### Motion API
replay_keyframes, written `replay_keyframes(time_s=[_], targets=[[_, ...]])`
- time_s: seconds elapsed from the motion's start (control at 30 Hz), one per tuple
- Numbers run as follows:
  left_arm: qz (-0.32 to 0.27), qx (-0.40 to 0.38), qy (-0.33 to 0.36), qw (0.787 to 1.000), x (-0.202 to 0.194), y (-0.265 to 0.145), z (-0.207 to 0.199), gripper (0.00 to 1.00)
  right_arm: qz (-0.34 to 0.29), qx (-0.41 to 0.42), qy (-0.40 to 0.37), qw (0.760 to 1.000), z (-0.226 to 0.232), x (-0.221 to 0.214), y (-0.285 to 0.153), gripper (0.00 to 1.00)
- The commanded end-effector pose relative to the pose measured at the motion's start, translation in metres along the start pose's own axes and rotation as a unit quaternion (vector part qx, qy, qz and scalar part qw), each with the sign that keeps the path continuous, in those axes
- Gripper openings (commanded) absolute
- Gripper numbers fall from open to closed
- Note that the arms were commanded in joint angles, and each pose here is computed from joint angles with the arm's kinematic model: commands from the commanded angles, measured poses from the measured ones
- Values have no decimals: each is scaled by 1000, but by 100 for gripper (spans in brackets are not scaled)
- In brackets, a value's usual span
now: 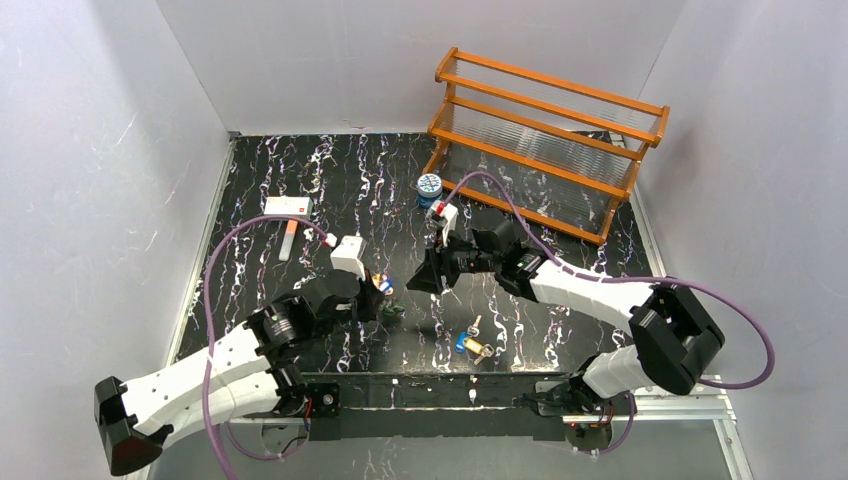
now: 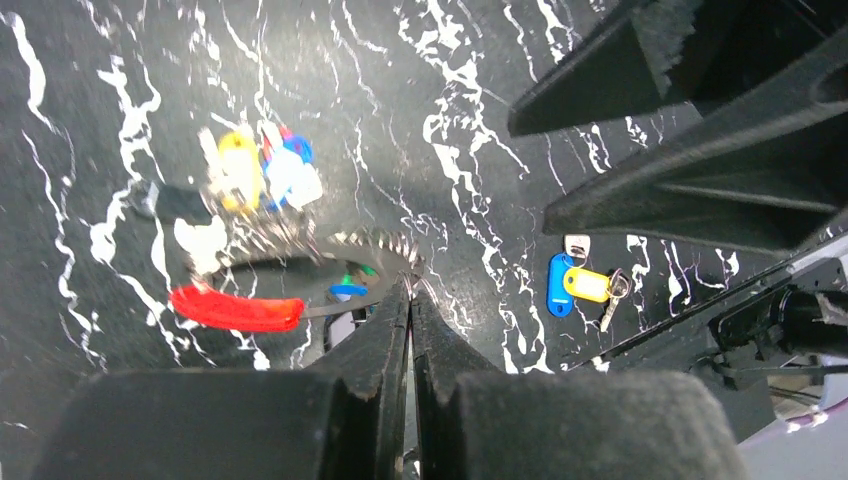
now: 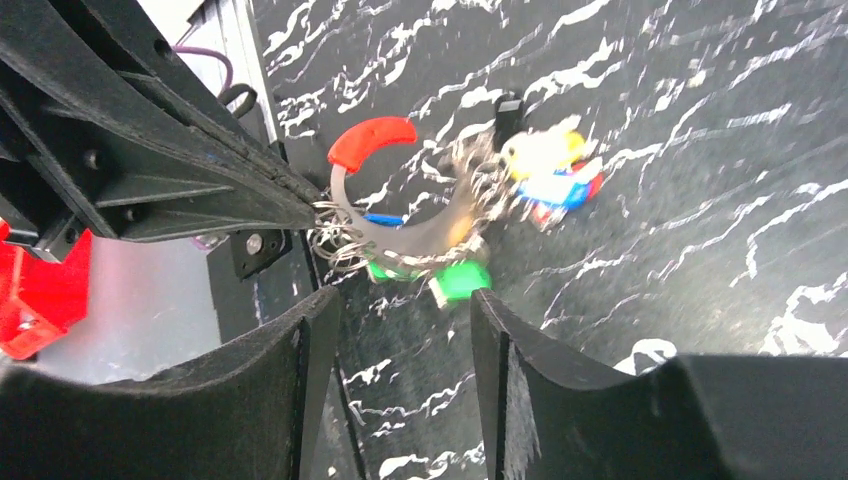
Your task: Put the keys on the keyring
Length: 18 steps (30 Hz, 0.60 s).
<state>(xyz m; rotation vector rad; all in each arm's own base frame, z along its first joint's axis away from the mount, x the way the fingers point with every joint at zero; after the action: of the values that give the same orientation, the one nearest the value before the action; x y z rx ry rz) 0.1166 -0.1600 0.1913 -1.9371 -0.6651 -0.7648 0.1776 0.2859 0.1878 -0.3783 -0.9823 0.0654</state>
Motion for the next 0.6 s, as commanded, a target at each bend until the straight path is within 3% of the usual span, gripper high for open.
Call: replay_keyframes(time_s=[0.0, 0.2, 0.57], targets=[[-36, -39, 108, 993, 25, -17, -6, 0, -78, 26, -122, 989, 6, 28, -6, 60], [-45, -113, 186, 975, 29, -24, -14, 0, -116, 107, -233, 960, 21, 36, -11, 60], [-101, -240, 234, 936, 24, -21, -32, 0, -91, 221, -303, 923, 30, 29, -8, 49]])
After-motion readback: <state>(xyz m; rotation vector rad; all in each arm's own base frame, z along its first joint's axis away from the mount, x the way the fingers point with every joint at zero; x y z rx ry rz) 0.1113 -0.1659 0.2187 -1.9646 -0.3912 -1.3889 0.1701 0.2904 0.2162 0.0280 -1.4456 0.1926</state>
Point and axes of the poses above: each gripper's point midway between its finger pads, its own y axis out along the fingers, its own z axis along the line the jaws close on, x = y × z, the point moved 8 cm from there along -y, back along the fingers, and after that the axes turned 2 degrees about -y, right-handed, at the moved point
